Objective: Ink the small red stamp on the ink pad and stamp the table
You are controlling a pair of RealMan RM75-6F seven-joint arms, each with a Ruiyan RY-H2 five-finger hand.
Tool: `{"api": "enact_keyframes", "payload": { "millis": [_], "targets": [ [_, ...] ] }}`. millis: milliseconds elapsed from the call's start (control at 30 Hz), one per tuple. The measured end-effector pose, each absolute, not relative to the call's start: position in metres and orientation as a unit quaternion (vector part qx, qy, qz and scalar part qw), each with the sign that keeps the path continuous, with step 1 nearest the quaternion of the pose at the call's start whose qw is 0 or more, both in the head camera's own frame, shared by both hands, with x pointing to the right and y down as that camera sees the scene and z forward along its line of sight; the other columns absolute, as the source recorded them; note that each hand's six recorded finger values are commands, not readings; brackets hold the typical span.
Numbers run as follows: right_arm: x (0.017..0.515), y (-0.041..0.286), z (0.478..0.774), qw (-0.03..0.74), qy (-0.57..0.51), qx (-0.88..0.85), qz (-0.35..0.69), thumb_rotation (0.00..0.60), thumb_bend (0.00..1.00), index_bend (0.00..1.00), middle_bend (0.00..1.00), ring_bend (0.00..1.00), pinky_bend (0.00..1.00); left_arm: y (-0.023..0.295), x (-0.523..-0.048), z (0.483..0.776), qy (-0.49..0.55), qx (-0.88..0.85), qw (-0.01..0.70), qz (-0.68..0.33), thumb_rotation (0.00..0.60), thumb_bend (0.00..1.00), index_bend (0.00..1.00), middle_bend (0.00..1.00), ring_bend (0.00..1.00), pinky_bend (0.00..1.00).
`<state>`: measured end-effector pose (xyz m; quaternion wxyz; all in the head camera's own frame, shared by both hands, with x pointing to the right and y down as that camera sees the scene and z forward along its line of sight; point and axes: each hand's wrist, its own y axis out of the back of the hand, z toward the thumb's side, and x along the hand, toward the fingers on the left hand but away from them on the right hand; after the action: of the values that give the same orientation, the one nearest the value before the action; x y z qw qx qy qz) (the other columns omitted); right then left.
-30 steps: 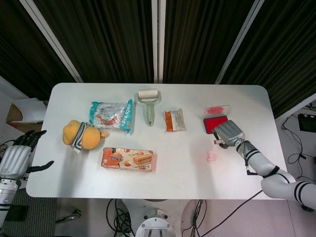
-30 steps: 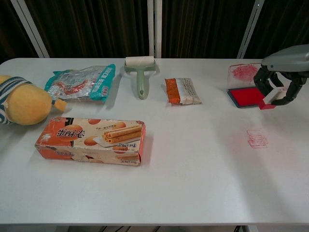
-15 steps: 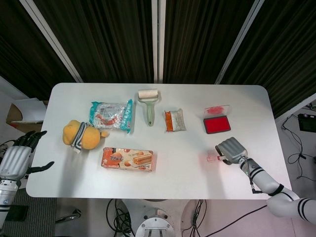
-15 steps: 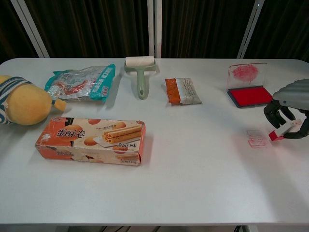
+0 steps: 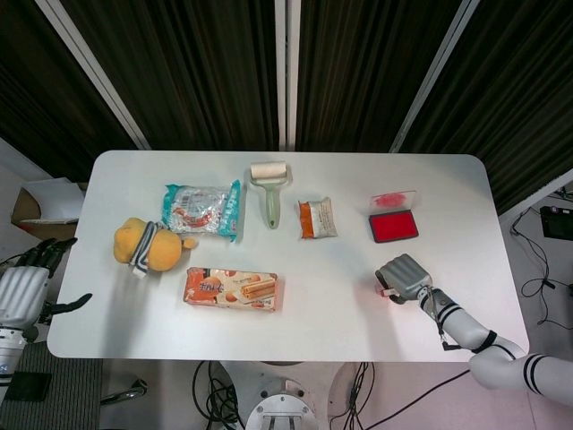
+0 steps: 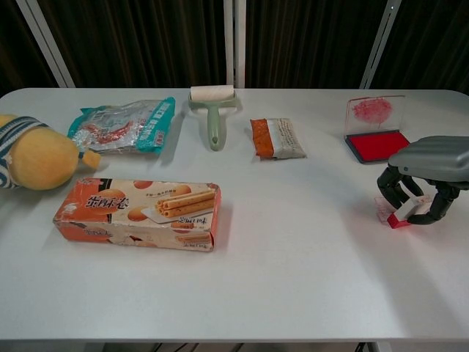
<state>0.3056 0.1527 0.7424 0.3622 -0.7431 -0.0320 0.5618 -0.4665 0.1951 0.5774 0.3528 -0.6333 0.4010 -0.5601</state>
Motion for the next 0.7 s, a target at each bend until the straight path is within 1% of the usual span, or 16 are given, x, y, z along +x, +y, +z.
{"api": "enact_keyframes", "payload": {
  "millis": [200,300,433,500,700],
  "targets": [
    [0.3029,0.1534,0.7435,0.363,-0.027,-0.742,0.563,0.6,0.34,0.65,0.55,0.55,0.74,0.1956,-0.4675,0.5792,0.401,-0.634,0.351,-0.56,0.465,0.12,0.13,0.19,0.12,0.21],
    [0.303,0.1536,0.7431,0.363,-0.023,-0.742,0.563,0.6,0.3,0.57,0.5,0.54,0.74,0.1954,-0.4678,0.5793,0.401,-0.634,0.351,-0.56,0.464,0.12,0.13,0.19,0.12,0.21],
    [0.304,0.1543,0.742,0.358,-0.015,-0.744,0.564,0.6,0.25,0.43,0.44,0.48,0.71,0.1949,-0.4676,0.5792,0.401,-0.635,0.351,-0.559,0.465,0.12,0.13,0.19,0.12,0.21],
    [0.305,0.1538,0.7412,0.357,-0.01,-0.744,0.565,0.6,0.23,0.4,0.41,0.45,0.7,0.1944,-0.4671,0.5791,0.401,-0.635,0.352,-0.559,0.466,0.12,0.13,0.19,0.12,0.21],
    [0.3055,0.1541,0.7397,0.356,-0.006,-0.745,0.563,0.6,0.23,0.38,0.38,0.44,0.69,0.1939,-0.4665,0.5787,0.4,-0.634,0.352,-0.559,0.466,0.12,0.13,0.19,0.12,0.21]
  ]
}}
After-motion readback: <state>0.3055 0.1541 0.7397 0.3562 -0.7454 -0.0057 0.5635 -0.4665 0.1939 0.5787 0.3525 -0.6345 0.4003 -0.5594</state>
